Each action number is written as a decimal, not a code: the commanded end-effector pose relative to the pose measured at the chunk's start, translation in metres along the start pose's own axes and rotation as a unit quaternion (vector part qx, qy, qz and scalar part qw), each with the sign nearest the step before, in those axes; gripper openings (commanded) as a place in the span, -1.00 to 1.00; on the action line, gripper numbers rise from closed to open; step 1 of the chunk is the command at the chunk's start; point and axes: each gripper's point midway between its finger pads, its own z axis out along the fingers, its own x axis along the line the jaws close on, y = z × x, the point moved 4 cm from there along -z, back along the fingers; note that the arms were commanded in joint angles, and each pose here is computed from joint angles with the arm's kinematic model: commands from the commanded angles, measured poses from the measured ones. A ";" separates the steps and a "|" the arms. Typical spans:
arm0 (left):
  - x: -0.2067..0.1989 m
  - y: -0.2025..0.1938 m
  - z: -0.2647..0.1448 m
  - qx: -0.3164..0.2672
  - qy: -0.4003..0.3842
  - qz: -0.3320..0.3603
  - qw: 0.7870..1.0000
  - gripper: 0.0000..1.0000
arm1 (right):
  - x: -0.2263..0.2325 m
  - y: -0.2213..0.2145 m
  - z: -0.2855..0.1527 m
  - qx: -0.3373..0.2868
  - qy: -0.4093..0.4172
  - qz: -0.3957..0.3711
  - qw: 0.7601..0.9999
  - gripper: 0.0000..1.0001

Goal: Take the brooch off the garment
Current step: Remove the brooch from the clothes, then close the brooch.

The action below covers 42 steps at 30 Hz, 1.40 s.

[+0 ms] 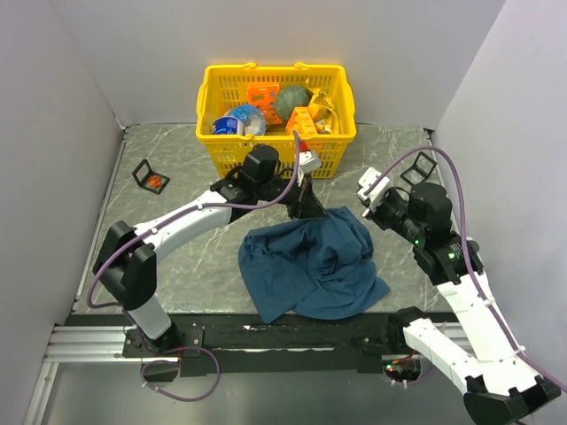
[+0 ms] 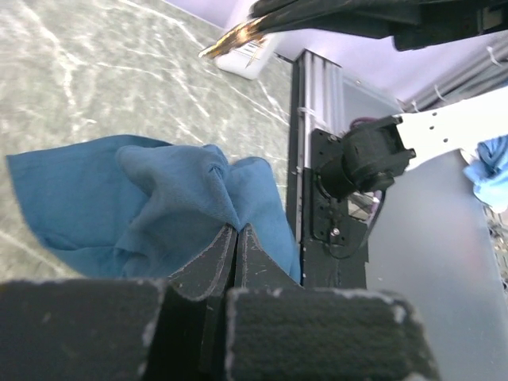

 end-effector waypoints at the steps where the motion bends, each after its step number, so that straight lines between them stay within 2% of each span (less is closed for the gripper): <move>1: -0.004 0.039 -0.025 -0.051 0.027 0.044 0.997 -0.98 | -0.016 0.010 -0.006 -0.018 -0.056 -0.004 0.998 -1.00; 5: 0.002 0.039 -0.032 -0.056 0.034 0.046 0.997 -0.98 | -0.007 0.013 -0.009 -0.023 -0.022 0.004 0.999 -1.00; 10: 0.006 0.044 -0.044 -0.065 0.057 0.061 0.994 -0.95 | 0.026 0.035 -0.020 -0.076 0.114 0.028 0.990 -1.00; 12: 0.009 0.045 -0.049 -0.069 0.070 0.059 0.993 -0.79 | 0.038 0.036 -0.026 -0.079 0.160 0.046 0.983 -1.00; 13: 0.008 0.047 -0.052 -0.073 0.073 0.061 0.993 -0.59 | 0.045 0.046 -0.031 -0.104 0.196 0.052 0.974 -1.00; 15: 0.008 0.049 -0.057 -0.077 0.072 0.060 0.993 -0.40 | 0.050 0.052 -0.034 -0.117 0.222 0.075 0.965 -1.00; 16: 0.006 0.051 -0.059 -0.079 0.070 0.062 0.993 -0.18 | 0.050 0.055 -0.037 -0.130 0.235 0.084 0.960 -1.00; 19: 0.001 0.052 -0.063 -0.083 0.052 0.065 0.993 0.02 | 0.049 0.060 -0.040 -0.148 0.246 0.110 0.951 -1.00; 20: -0.001 0.052 -0.064 -0.084 0.045 0.061 0.994 0.03 | 0.052 0.062 -0.041 -0.155 0.262 0.122 0.945 -1.00; 28: -0.043 0.060 -0.072 -0.090 -0.070 0.090 0.989 0.11 | 0.041 0.072 -0.040 -0.181 0.268 0.160 0.933 -1.00; 33: -0.060 0.069 -0.078 -0.086 -0.106 0.107 0.985 0.09 | 0.027 0.085 -0.044 -0.205 0.264 0.195 0.922 -1.00; 40: -0.075 0.078 -0.085 -0.075 -0.128 0.129 0.980 0.08 | 0.017 0.098 -0.045 -0.235 0.295 0.241 0.894 -1.00; 41: -0.076 0.078 -0.085 -0.075 -0.131 0.130 0.980 0.09 | 0.019 0.100 -0.047 -0.230 0.310 0.267 0.883 -1.00; 42: -0.078 0.078 -0.084 -0.074 -0.138 0.130 0.979 0.09 | 0.012 0.100 -0.046 -0.246 0.301 0.254 0.886 -1.00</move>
